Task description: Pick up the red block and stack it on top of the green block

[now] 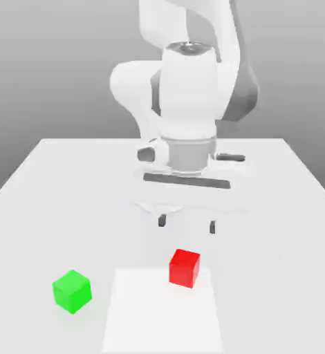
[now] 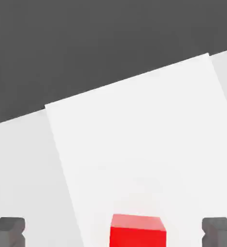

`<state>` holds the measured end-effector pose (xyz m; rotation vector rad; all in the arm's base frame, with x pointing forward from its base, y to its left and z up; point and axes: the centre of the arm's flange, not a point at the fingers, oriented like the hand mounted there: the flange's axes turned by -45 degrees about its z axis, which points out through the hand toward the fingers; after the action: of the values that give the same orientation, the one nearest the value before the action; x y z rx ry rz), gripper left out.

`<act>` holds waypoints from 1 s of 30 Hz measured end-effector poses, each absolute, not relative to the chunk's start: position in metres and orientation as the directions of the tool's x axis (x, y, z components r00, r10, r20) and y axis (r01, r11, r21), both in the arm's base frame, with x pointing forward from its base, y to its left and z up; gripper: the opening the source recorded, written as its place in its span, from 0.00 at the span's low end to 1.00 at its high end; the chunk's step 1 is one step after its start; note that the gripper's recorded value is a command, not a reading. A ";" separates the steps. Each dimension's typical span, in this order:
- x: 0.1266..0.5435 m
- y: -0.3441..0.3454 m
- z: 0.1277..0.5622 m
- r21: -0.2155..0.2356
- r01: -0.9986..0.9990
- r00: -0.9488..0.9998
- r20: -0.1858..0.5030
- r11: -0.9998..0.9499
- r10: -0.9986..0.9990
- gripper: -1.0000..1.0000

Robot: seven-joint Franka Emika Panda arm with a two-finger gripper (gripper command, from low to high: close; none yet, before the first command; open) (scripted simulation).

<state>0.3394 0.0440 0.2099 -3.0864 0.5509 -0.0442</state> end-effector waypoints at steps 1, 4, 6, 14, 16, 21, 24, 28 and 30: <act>0.335 0.043 0.195 -0.005 -0.355 0.935 0.014 -0.935 -0.355 0.50; 0.331 0.045 0.164 -0.001 -0.357 0.934 0.001 -0.934 -0.357 0.50; 0.329 0.045 0.148 -0.001 -0.358 0.934 0.000 -0.934 -0.358 0.00; 0.329 0.045 0.151 -0.001 -0.357 0.934 0.001 -0.934 -0.357 0.00; 0.330 0.045 0.166 0.000 -0.357 0.934 0.001 -0.934 -0.357 0.00; 0.329 0.044 0.204 0.000 -0.357 0.934 0.001 -0.934 -0.357 0.00; 0.343 0.018 0.214 0.001 -0.362 0.932 0.001 -0.932 -0.362 0.00; 0.362 -0.030 0.223 0.002 -0.372 0.928 0.001 -0.928 -0.372 0.00; 0.369 -0.059 0.228 0.002 -0.381 0.924 0.001 -0.924 -0.381 0.00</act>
<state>0.3691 -0.0588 0.2276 -3.0837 0.6112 -0.0011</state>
